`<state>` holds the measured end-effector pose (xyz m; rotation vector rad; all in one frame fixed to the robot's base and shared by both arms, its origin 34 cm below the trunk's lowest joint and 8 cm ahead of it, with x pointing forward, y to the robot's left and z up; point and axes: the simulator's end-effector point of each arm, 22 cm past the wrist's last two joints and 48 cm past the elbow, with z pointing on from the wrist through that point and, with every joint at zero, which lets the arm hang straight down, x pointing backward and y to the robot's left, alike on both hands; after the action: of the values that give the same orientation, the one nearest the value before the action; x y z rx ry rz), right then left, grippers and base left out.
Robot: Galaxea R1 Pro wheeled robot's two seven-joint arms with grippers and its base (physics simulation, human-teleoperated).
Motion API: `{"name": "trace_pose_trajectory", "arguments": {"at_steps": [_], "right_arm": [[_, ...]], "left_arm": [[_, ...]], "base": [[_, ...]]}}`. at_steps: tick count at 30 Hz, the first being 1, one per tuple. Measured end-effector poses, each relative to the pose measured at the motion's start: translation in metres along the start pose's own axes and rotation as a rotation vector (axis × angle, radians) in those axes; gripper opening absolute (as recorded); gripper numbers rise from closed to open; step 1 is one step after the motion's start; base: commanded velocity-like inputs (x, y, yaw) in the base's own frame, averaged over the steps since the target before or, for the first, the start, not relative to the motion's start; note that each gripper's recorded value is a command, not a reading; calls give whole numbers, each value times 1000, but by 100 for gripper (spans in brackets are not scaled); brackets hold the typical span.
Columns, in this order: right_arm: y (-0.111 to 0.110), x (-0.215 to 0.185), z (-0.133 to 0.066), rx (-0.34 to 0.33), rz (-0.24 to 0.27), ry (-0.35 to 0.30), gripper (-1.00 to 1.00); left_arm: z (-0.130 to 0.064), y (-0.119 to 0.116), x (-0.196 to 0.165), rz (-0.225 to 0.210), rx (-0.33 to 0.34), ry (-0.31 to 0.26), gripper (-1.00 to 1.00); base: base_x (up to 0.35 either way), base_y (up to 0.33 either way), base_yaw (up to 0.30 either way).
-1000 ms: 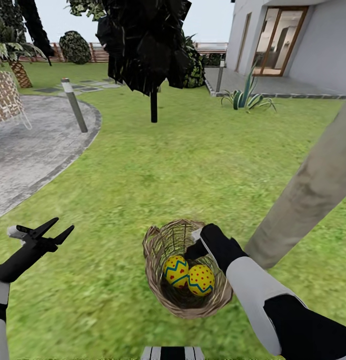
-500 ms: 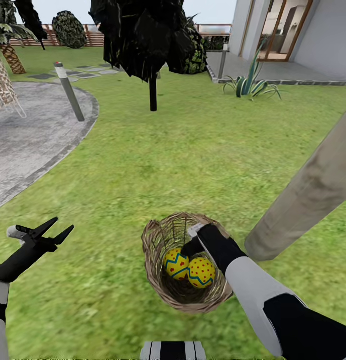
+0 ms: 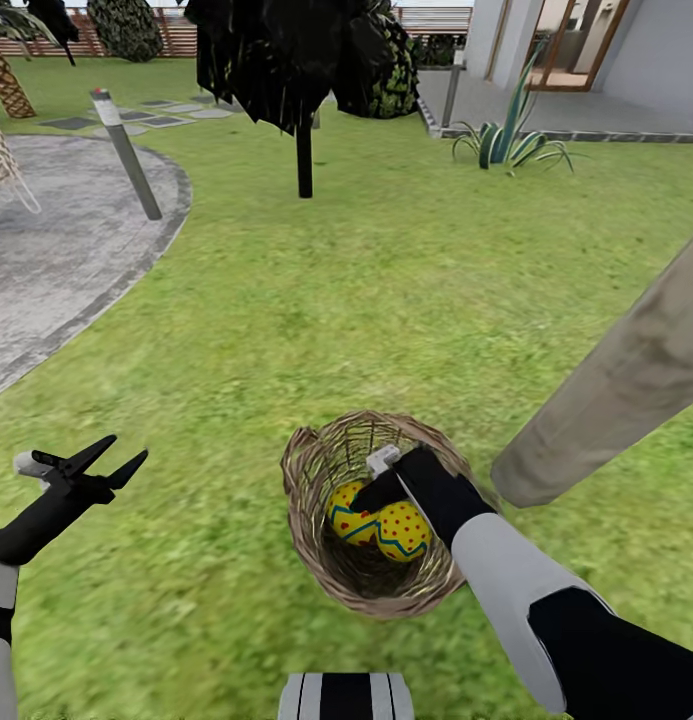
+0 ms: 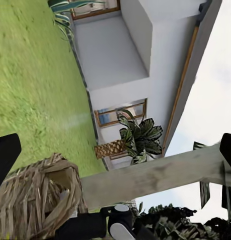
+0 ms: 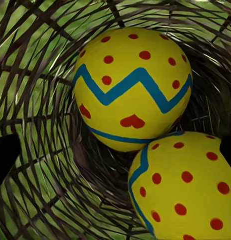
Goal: Take the three Easter eggs out of the wicker basket on the lawn in the garden, then place them on the lawn next to a single tree (choose any tree) so that all three eggs are next to the same tree and none are left in the basket.
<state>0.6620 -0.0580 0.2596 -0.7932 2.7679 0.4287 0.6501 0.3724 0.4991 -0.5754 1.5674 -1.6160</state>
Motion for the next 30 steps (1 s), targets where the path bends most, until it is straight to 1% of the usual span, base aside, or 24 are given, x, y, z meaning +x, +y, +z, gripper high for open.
{"name": "trace_pose_trajectory", "arguments": {"at_steps": [4, 5, 8, 10, 12, 17, 21, 30], "right_arm": [[0, 0, 7, -6, -3, -6, 100], [-2, -3, 8, -1, -9, -18, 100], [-3, -4, 12, 0, -10, -25, 100], [-5, -12, 11, 4, -15, -45, 100], [-6, -14, 13, 4, -16, -51, 100], [-6, -10, 23, -4, -14, -48, 100], [-6, -15, 31, -11, -35, -89, 100], [-6, -3, 51, -25, -30, -75, 100]], "left_arm": [[-1, 9, 2, -10, -13, 2, 100], [-1, 12, 3, -13, -16, 3, 100], [-2, 19, 4, -20, -26, 4, 100], [-3, 24, 6, -25, -32, 5, 100], [-4, 28, 7, -30, -39, 6, 100], [-6, 40, 10, -43, -55, 7, 100], [-8, 49, 12, -52, -68, 9, 100], [-13, 70, 18, -75, -98, 13, 100]], "base": [[0, 0, 0], [0, 0, 0], [0, 0, 0], [0, 0, 0], [0, 0, 0], [0, 0, 0], [0, 0, 0], [0, 0, 0]]}}
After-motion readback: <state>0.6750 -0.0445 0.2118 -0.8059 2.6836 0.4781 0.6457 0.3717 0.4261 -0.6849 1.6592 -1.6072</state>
